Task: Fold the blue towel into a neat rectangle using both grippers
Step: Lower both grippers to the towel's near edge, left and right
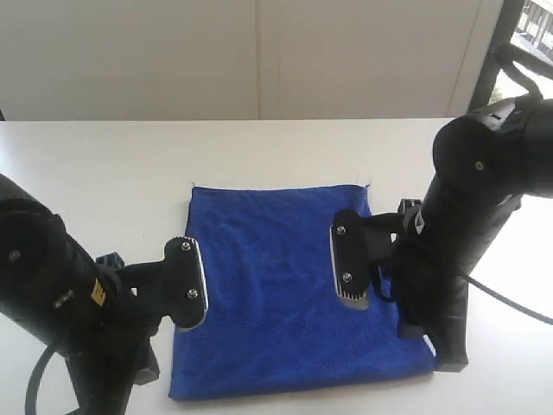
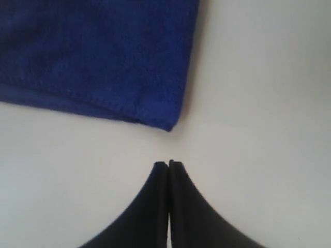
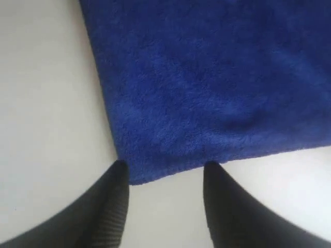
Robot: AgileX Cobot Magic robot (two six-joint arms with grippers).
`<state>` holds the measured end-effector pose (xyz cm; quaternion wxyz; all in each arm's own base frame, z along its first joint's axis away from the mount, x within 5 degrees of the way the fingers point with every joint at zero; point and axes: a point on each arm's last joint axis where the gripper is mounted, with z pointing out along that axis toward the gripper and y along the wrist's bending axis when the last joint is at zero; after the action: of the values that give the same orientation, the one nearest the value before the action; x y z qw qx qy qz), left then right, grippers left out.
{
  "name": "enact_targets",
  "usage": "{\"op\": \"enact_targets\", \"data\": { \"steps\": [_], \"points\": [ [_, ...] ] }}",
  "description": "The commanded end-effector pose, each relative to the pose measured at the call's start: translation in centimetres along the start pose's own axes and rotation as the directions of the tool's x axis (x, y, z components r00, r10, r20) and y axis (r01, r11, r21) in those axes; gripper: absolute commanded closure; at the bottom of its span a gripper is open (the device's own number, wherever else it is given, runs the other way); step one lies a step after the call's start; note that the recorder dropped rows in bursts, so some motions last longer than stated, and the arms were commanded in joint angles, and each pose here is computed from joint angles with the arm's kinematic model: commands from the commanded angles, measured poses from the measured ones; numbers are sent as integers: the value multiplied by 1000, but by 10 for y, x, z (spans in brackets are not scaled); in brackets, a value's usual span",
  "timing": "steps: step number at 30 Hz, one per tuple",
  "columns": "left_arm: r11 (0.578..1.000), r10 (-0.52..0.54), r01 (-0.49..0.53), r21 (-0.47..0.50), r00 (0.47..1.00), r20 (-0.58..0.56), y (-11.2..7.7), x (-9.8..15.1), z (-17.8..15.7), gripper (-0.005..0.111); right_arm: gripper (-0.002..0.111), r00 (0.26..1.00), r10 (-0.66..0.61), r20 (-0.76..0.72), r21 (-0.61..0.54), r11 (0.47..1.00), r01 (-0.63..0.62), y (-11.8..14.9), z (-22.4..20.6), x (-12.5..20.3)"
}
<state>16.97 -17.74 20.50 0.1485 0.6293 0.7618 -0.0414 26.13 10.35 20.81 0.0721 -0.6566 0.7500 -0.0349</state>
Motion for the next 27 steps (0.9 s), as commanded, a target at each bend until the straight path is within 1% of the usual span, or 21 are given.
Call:
{"op": "enact_targets", "data": {
  "steps": [1,3,5,8,9,11,15,21,23,27],
  "points": [
    [996,90,-89,-26,994,67,-1,-5,-1,97,62,997,-65,-31,-45,997,63,1,6,3],
    [992,128,-126,-23,990,60,-1,-5,1,87,62,997,-69,-42,-62,996,66,5,11,5],
    [992,129,-128,-9,991,45,-1,-4,6,75,62,996,-77,-54,-75,994,73,9,17,8],
    [992,126,-126,8,992,23,1,-5,17,55,58,993,-98,-62,-50,994,95,14,26,12],
    [992,125,-125,15,992,14,1,-5,21,50,55,993,-106,-60,-35,994,104,15,29,14],
    [992,123,-123,28,992,-3,1,-5,29,46,51,993,-110,-51,-12,994,109,16,33,14],
    [989,136,-134,60,990,-40,1,-3,43,45,50,993,-112,-35,15,994,112,18,38,15],
    [988,134,-130,79,990,-45,0,-3,48,45,50,991,-129,-35,43,991,131,18,41,16],
    [988,134,-133,77,991,-7,0,-7,48,45,50,991,-129,-35,43,991,131,18,41,16],
    [974,203,-205,91,978,39,-2,-10,48,45,50,991,-129,-41,31,991,130,19,41,17]
  ]
}}
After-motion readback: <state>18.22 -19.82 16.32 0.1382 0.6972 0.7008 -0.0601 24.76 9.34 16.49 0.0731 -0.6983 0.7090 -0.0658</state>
